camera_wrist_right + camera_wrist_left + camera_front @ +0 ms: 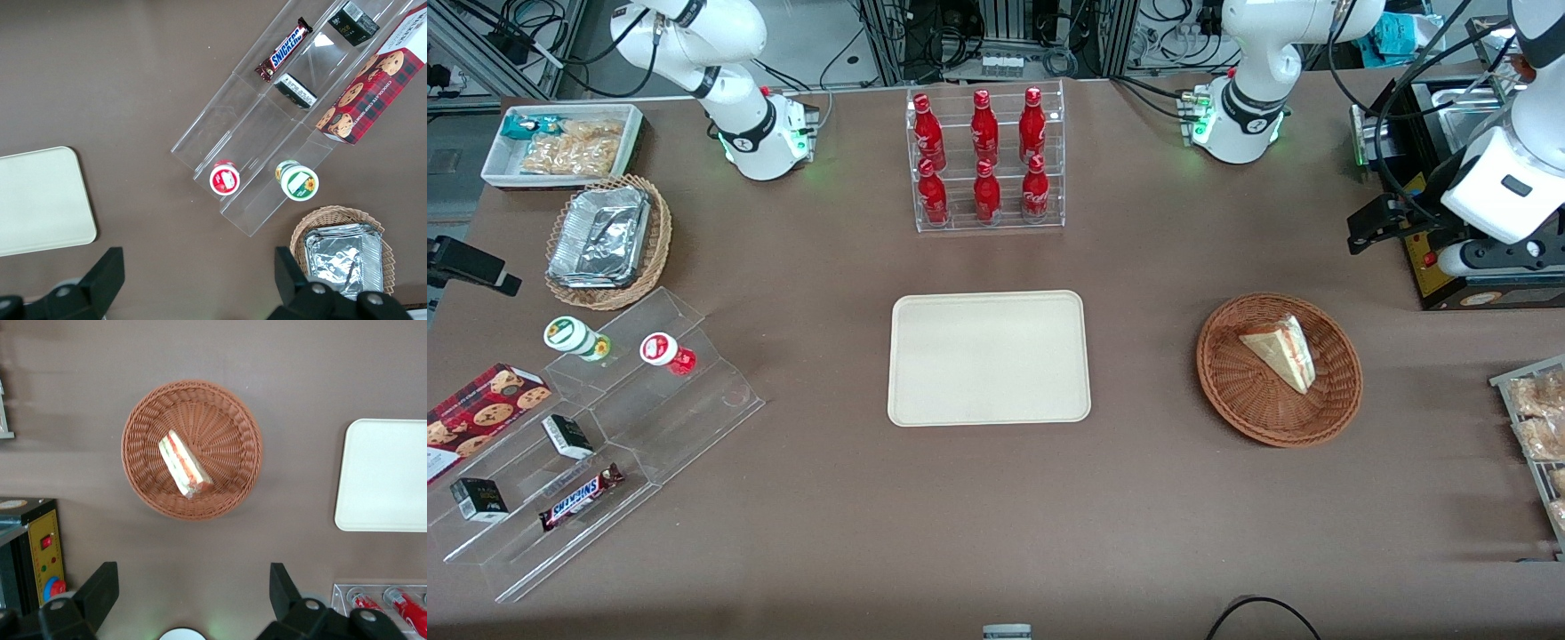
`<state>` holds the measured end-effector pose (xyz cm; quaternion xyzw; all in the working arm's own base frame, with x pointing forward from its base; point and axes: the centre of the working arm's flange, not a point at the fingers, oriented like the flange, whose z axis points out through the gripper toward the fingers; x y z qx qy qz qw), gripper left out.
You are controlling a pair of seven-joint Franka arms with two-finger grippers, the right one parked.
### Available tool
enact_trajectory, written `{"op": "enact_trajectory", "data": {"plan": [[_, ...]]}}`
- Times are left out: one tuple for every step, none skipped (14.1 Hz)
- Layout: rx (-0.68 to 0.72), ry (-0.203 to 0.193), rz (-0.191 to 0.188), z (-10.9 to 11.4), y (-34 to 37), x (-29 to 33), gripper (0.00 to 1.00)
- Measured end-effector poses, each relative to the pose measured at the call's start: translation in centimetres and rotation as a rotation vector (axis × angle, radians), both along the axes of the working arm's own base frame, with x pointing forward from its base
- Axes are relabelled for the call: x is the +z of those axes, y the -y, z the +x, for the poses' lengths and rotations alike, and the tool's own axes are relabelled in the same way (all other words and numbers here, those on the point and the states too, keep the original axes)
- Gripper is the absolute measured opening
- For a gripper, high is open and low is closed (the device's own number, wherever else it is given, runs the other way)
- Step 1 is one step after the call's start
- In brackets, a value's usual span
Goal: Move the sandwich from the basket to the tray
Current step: 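Move the left gripper over the wrapped sandwich in the wicker basket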
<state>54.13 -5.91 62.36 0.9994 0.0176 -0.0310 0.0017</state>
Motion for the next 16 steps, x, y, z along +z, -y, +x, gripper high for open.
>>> {"op": "enact_trajectory", "data": {"plan": [[-0.001, 0.002, 0.000, 0.1, 0.0, 0.0, 1.00], [-0.001, -0.001, 0.000, 0.0, 0.0, -0.1, 1.00], [-0.002, -0.009, 0.001, 0.0, 0.0, -0.3, 1.00], [-0.002, -0.022, 0.002, 0.0, 0.1, -0.8, 1.00], [-0.002, -0.044, 0.004, 0.2, 0.1, -1.8, 1.00], [-0.002, -0.072, 0.006, 0.5, 0.1, -3.2, 1.00], [-0.001, -0.103, 0.009, 0.9, 0.1, -4.9, 1.00], [-0.001, -0.130, 0.011, 1.3, 0.0, -6.9, 1.00], [0.000, -0.145, 0.013, 1.8, 0.0, -8.9, 1.00], [0.000, -0.150, 0.014, 2.3, 0.1, -11.4, 1.00], [0.000, -0.150, 0.015, 2.6, 0.1, -13.5, 1.00], [0.001, -0.149, 0.016, 2.7, 0.0, -15.7, 1.00], [0.003, -0.150, 0.017, 2.5, -0.1, -17.9, 1.00], [0.009, -0.150, 0.017, 2.1, -0.3, -20.2, 1.00], [0.025, -0.142, 0.018, 1.6, -0.6, -22.3, 1.00], [0.054, -0.131, 0.020, 1.2, -0.8, -24.1, 1.00]]}}
